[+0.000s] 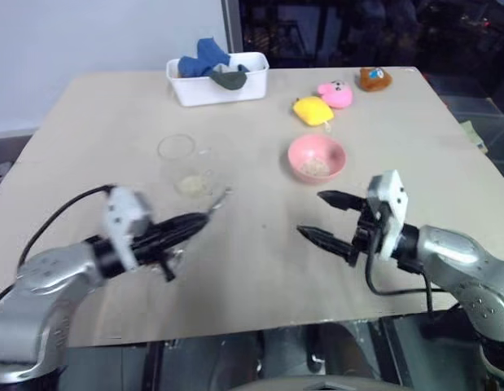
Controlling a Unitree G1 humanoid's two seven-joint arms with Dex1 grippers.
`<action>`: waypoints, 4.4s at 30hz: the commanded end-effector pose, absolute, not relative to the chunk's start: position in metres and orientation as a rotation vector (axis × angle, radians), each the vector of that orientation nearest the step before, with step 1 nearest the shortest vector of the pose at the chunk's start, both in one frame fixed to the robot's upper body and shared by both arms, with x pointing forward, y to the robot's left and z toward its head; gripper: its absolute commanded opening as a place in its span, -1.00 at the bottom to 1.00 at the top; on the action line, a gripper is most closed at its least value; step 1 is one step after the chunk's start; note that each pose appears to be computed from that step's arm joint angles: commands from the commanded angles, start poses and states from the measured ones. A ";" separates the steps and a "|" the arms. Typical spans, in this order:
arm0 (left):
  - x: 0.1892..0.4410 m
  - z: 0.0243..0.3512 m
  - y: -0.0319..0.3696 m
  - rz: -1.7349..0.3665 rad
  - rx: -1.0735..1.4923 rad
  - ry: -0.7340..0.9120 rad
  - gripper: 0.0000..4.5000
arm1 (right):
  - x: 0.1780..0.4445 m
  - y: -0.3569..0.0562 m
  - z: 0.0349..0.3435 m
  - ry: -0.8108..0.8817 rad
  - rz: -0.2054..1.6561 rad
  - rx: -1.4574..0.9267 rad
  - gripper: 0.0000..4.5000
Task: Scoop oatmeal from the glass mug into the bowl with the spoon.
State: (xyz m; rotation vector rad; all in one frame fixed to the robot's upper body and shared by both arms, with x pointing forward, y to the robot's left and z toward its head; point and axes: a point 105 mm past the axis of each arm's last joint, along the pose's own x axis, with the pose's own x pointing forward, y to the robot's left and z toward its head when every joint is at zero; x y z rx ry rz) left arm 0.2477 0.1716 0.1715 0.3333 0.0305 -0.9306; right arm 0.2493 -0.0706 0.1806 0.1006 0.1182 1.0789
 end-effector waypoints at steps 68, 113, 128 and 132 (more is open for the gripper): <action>0.283 0.156 0.255 -0.578 -0.074 0.129 0.99 | 0.290 -0.058 0.223 0.130 0.886 0.596 -1.00; 0.346 0.138 0.248 -0.177 0.020 -0.014 0.88 | 0.289 -0.054 0.221 0.158 0.924 0.545 -1.00; 0.336 0.142 0.251 -0.268 0.039 -0.030 0.47 | 0.287 -0.053 0.219 0.162 0.919 0.541 -1.00; 0.322 0.143 0.252 -0.521 0.062 0.035 0.47 | 0.288 -0.054 0.219 0.164 0.918 0.538 -1.00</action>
